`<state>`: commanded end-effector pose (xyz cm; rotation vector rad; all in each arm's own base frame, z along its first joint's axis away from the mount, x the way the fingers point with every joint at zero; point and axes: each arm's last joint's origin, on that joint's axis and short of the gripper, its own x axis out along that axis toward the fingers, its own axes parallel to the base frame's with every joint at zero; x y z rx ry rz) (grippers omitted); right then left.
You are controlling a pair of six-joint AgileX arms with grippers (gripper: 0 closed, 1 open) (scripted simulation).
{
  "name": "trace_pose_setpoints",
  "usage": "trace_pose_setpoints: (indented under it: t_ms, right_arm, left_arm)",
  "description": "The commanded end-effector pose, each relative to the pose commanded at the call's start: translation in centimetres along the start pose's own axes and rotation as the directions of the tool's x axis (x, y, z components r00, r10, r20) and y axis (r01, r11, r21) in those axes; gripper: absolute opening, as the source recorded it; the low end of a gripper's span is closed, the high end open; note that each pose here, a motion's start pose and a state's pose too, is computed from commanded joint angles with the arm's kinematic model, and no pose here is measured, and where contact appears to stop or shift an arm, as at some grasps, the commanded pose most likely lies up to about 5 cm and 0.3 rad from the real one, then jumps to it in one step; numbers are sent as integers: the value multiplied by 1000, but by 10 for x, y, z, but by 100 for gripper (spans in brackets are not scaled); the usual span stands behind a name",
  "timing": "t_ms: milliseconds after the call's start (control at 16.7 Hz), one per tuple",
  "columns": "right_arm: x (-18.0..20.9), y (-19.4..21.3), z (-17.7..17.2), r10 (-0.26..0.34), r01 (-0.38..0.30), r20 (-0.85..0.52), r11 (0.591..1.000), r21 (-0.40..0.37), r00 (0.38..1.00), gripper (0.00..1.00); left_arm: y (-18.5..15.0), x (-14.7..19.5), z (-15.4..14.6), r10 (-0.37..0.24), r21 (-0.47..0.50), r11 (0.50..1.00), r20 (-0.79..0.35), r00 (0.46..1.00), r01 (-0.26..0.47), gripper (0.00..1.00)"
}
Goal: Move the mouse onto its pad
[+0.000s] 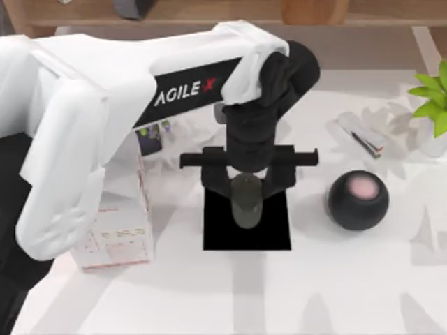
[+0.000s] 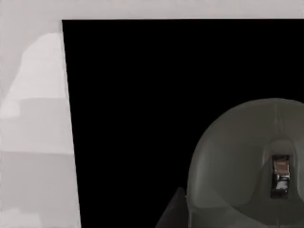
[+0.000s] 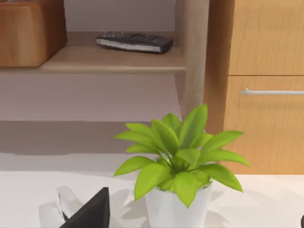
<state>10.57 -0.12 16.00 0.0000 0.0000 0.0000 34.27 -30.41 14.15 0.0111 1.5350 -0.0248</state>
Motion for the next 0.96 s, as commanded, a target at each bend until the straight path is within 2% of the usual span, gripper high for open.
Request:
trace_pose_setpoints:
  t_ms: [600,960]
  right_arm:
    - [0,0,0,0,0,0,1000,0,1000,100]
    - [0,0,0,0,0,0,1000,0,1000,100]
  left_arm:
    - [0,0,0,0,0,1000,0,1000,0,98]
    - [0,0,0,0,0,1000,0,1000,0,100]
